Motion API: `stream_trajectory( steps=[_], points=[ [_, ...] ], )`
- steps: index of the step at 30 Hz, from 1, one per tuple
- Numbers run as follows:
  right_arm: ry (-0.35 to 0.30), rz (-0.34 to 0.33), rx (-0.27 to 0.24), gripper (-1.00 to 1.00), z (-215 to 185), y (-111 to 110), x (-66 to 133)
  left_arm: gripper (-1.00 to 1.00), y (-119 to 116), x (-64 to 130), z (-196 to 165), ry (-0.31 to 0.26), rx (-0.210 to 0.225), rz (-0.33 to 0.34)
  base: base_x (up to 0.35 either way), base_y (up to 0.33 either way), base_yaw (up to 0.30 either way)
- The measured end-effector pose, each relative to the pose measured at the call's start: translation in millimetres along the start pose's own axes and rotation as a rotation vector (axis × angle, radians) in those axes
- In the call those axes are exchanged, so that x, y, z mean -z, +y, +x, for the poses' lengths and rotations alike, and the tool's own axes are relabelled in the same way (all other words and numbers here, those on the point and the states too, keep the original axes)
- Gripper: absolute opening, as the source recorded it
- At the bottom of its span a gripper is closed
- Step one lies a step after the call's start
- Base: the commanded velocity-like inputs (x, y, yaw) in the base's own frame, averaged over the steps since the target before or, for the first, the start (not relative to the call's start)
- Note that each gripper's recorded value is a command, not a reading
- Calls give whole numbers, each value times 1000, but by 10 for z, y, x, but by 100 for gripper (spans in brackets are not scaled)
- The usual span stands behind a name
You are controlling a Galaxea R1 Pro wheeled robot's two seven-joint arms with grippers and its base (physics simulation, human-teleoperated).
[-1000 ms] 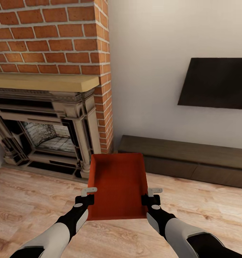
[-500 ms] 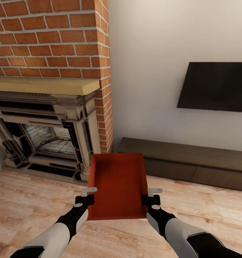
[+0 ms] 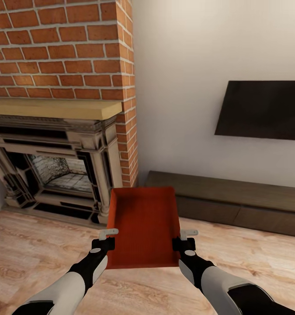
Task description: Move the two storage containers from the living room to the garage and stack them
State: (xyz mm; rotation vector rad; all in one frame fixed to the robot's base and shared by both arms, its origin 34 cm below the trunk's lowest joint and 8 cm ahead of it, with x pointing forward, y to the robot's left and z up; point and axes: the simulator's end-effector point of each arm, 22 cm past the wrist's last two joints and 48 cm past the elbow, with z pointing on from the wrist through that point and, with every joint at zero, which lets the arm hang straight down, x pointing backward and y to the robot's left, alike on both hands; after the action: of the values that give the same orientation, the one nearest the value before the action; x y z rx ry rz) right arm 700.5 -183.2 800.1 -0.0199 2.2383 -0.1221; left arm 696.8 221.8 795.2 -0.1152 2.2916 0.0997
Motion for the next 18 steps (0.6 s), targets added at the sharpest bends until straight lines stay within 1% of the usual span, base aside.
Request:
stream_trajectory(
  steps=[18],
  points=[
    [-29,2,-2,-100,-163,-15,64,-100,-1,71,-160,-29,3,2,0,0,0]
  ],
)
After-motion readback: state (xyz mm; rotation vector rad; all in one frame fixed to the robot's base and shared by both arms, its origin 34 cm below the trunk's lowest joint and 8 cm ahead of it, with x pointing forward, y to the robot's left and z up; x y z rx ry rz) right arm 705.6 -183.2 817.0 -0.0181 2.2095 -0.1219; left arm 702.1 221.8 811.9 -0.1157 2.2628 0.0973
